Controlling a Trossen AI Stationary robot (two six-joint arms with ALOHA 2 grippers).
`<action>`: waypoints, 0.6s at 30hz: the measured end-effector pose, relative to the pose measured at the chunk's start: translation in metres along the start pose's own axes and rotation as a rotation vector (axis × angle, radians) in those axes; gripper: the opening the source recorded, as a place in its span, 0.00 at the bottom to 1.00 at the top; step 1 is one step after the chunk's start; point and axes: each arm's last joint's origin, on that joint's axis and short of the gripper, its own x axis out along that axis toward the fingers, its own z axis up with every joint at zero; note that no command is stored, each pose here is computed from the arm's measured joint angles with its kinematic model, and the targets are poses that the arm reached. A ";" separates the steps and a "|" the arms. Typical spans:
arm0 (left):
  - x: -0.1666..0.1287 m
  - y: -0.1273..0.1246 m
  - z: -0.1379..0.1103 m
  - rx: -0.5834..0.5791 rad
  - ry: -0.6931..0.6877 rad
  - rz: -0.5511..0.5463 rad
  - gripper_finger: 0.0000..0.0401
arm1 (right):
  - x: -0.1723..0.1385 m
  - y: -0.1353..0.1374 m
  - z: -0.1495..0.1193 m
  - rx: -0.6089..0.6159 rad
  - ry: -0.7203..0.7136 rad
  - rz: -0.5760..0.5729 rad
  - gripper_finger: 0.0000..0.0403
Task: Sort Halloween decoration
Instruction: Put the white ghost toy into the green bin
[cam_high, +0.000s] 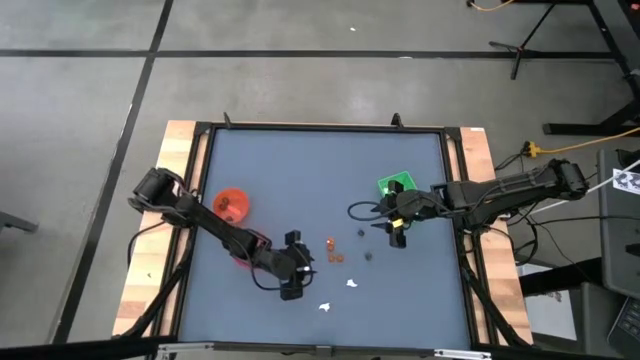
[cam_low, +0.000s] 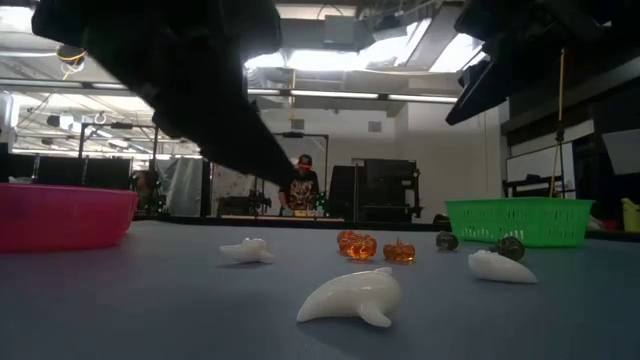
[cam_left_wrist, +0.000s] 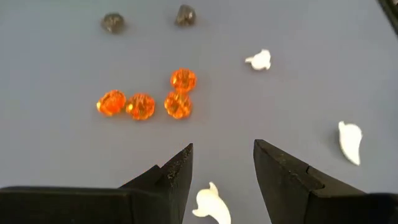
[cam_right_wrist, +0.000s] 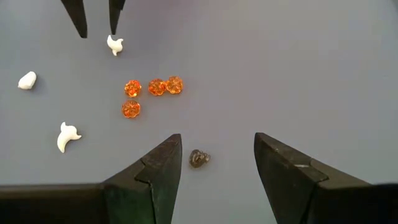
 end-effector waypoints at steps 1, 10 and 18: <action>0.002 0.000 -0.001 0.002 0.005 0.000 0.39 | 0.000 0.000 0.000 0.000 0.000 0.000 0.49; 0.006 0.002 -0.009 0.020 0.049 0.022 0.39 | 0.000 0.000 0.000 0.001 0.000 0.000 0.49; 0.011 0.003 -0.017 0.039 0.098 0.038 0.39 | 0.000 0.000 0.000 0.001 0.001 0.000 0.49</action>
